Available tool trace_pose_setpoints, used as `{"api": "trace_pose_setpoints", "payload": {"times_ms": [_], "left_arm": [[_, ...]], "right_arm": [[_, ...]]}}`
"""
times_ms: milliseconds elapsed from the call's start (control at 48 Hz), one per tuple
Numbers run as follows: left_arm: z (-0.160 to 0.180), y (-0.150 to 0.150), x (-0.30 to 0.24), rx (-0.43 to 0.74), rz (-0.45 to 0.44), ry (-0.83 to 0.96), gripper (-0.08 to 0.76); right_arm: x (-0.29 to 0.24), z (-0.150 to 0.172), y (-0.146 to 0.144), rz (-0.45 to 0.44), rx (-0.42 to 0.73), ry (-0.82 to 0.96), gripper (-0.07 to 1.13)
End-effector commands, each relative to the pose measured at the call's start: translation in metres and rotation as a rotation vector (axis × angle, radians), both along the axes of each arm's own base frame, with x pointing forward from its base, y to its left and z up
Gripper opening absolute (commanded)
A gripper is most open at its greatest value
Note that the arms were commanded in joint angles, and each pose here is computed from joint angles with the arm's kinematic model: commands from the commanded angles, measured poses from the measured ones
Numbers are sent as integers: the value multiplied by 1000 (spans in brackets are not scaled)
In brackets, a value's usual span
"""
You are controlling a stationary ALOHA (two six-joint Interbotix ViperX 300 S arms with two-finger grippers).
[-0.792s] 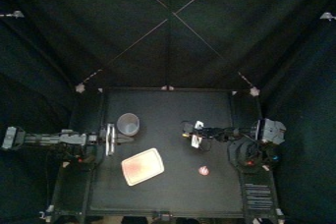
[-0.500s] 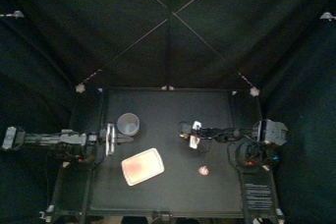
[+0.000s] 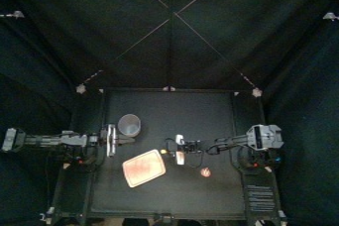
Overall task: Pick the shrimp then place it on the pink plate
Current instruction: Place shrimp on the pink plate
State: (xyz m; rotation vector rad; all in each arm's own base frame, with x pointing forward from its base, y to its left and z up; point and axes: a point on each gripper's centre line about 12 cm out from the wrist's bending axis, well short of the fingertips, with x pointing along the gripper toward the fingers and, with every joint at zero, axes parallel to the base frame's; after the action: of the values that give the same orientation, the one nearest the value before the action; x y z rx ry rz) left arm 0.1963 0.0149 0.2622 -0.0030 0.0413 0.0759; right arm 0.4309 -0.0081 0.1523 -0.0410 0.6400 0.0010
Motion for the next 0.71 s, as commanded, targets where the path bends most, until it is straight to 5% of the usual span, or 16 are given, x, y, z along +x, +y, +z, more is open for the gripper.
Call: {"api": "trace_pose_setpoints", "payload": {"times_ms": [21, 708], "left_arm": [[4, 1, 1, -3, 4, -17, 178], [-2, 6, 0, -13, 33, -4, 176]], "right_arm": [[29, 10, 5, 12, 0, -66, 478], [104, -20, 61, 85, 47, -78, 535]]}}
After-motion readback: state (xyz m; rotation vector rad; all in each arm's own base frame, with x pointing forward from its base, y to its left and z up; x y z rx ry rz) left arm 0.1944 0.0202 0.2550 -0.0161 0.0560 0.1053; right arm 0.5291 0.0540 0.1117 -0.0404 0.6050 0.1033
